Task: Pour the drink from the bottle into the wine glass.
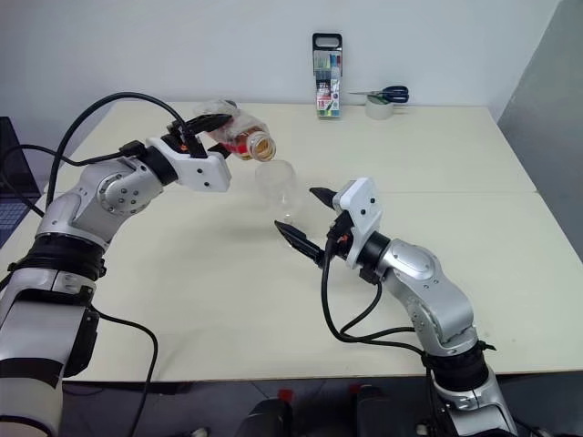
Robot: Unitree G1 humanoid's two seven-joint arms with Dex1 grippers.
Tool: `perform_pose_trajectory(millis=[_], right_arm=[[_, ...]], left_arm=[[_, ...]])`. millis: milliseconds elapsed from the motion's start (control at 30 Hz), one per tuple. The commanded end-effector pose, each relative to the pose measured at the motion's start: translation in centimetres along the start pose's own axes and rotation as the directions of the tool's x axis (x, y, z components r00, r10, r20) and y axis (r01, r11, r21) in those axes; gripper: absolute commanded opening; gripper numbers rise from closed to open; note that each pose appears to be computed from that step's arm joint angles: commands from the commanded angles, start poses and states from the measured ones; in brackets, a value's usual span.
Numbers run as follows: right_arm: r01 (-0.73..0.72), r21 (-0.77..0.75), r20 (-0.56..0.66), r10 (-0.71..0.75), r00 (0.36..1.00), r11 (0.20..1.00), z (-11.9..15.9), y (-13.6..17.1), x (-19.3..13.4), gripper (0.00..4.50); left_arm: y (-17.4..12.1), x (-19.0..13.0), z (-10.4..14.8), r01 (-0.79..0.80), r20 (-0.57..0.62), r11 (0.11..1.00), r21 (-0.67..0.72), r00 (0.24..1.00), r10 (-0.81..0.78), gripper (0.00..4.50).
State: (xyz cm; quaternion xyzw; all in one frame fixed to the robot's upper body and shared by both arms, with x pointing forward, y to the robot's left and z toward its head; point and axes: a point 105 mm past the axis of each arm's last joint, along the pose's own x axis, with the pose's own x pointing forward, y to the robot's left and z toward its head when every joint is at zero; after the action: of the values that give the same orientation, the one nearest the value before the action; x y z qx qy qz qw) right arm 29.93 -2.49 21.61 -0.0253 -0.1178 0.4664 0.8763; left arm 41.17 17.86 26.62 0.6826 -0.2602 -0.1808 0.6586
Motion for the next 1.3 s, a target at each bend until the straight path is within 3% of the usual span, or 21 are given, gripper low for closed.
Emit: perform_pose_trajectory(millis=[33, 1300], right_arm=[[0.002, -0.038, 0.064, 0.000, 0.998, 0.999, 1.70, -0.13, 0.09, 4.50], [0.004, -0.031, 0.063, -0.002, 0.998, 0.999, 1.40, -0.08, 0.25, 4.50]], left_arm=[[3.13, -0.15, -0.05, -0.073, 0.015, 0.996, 0.059, 0.997, 0.073, 1.67], [3.96, -0.16, -0.50, -0.068, 0.036, 0.989, 0.127, 0.997, 0.064, 1.67]])
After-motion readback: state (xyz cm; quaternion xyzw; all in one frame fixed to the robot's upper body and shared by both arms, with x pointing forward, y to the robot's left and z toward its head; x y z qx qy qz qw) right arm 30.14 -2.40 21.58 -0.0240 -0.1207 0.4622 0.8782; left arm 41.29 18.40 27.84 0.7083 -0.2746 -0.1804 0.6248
